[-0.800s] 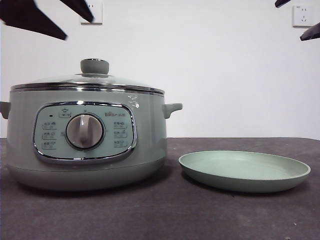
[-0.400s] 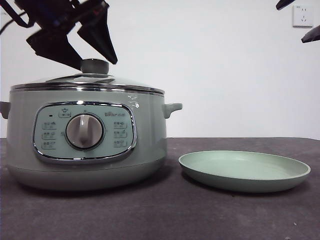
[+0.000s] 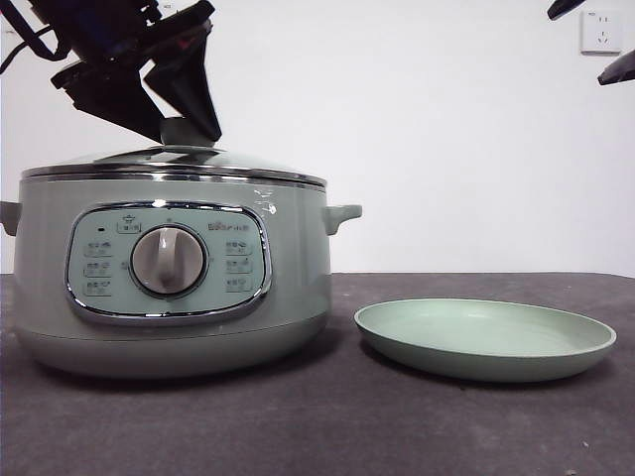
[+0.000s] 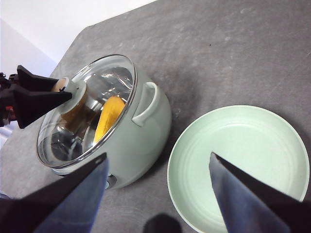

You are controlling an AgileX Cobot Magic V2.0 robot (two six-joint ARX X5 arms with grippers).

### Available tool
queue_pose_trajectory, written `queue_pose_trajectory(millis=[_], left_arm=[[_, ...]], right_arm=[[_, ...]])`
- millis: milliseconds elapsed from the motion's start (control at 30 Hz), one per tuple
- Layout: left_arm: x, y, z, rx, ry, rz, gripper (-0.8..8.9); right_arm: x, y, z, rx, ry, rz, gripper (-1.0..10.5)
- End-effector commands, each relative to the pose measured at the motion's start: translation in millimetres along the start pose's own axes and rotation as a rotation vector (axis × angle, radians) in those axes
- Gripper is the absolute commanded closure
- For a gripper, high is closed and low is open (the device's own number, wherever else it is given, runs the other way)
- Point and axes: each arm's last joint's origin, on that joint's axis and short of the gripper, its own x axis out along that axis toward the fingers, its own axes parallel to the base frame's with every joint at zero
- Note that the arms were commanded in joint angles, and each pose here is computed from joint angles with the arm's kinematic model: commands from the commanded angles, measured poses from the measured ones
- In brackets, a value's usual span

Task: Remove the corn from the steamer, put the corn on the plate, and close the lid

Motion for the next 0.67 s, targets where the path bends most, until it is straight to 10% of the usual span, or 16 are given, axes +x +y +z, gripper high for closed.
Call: queue_pose_trajectory(millis=[33, 133, 667], left_arm=[[5.3, -0.4, -3.1, 0.011, 0.029, -0.007, 6.38], [5.2, -0.4, -2.3, 0.034, 0.021, -0.007, 8.38], [-72.4, -4.9, 29.8, 0.051, -0.268, 0.086, 8.22]], right_arm=[[0.2, 0.6, 0.6, -0.011, -0.001, 0.001, 6.0], [0.2, 0.6, 0.7, -0.012, -0.002, 0.002, 6.0], [23.7, 16.8, 21.0, -0.048, 0.066, 0.080, 6.0]])
